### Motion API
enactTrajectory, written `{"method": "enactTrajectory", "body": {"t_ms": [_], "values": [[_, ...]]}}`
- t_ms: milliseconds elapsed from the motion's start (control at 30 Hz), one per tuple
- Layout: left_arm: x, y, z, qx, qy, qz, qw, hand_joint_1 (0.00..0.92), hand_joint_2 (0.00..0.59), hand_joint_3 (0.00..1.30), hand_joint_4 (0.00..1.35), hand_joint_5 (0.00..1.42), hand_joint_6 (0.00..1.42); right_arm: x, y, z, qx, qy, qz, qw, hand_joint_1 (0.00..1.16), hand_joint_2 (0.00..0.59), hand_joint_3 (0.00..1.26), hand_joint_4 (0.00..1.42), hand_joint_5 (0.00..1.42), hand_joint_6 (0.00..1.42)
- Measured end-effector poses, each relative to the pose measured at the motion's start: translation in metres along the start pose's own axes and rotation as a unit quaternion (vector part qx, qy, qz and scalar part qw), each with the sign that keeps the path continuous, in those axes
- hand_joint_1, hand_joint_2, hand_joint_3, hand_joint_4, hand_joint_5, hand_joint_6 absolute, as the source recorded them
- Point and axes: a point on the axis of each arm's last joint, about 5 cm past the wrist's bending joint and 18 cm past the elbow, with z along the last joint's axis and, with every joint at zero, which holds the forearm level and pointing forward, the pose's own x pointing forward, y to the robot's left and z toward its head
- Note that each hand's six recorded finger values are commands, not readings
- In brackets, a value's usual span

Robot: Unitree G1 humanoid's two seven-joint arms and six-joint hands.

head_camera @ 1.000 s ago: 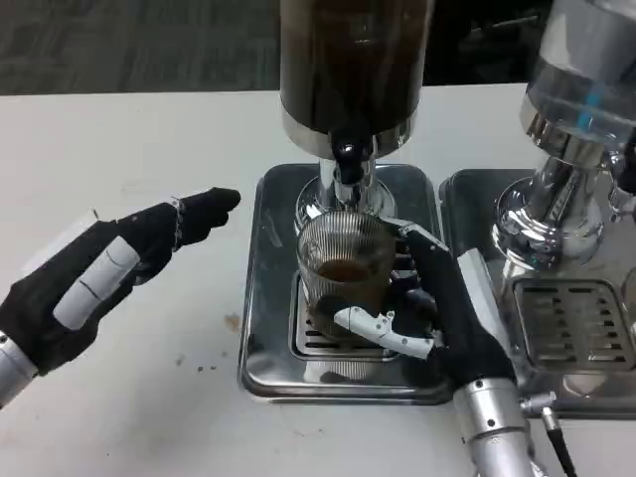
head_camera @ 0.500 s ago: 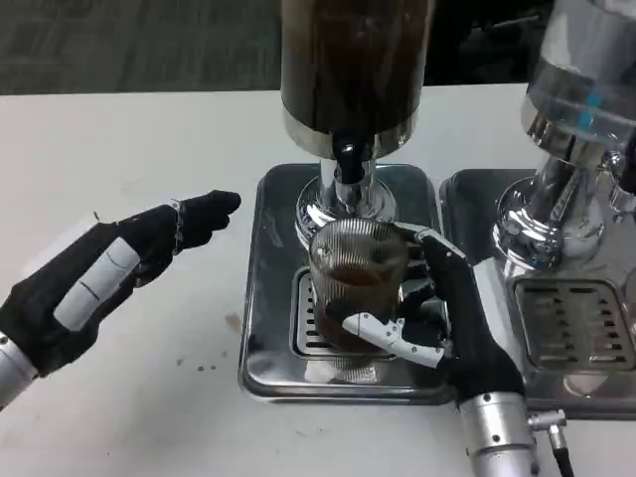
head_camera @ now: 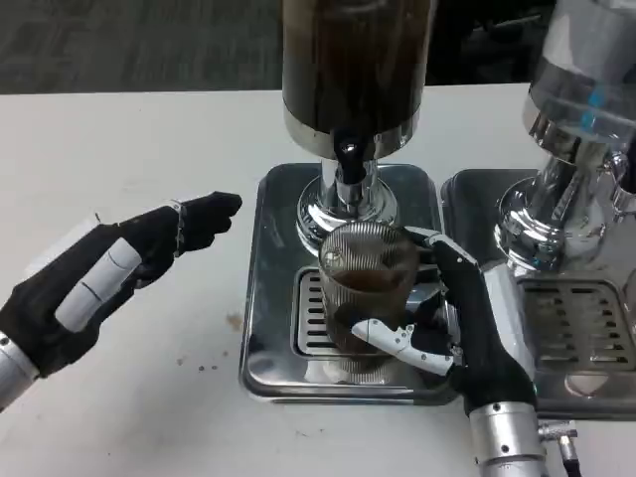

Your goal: Grasp the cup under the faucet to collect the drink, then remove the cup.

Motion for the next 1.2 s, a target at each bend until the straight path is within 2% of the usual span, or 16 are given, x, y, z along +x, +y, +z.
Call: {"method": "enactTrajectory", "body": {"t_ms": [200,400,833,1200], "values": [[0.0,0.0,-0.0003,-0.001,0.001,-0.001,1.0,0.0,0.13,0.23,0.12,0.11,0.09,-0.002,-0.0036,-0.0015,-0.009,-0.003,-0.006,0.9999,0.86,0.206,0.63,0.68,0.87,1.09],[0.0,0.0,-0.002,-0.004,0.004,0.0,1.0,0.0,0.13,0.23,0.12,0.12,0.09,-0.002,-0.0048,0.0002,-0.009,-0.011,-0.013,0.9998,0.89,0.188,0.64,0.7,0.91,1.12],[0.001,0.0,-0.0019,-0.004,0.004,-0.001,1.0,0.0,0.126,0.23,0.12,0.12,0.09,-0.008,-0.0068,-0.0022,-0.011,-0.005,-0.029,0.9995,0.93,0.146,0.69,0.77,0.96,1.2],[0.003,-0.001,-0.0017,-0.001,0.004,-0.007,1.0,0.0,0.125,0.24,0.12,0.12,0.09,-0.019,-0.0162,0.0019,-0.006,-0.015,-0.057,0.9982,0.95,0.139,0.72,0.81,0.98,1.25]]}}
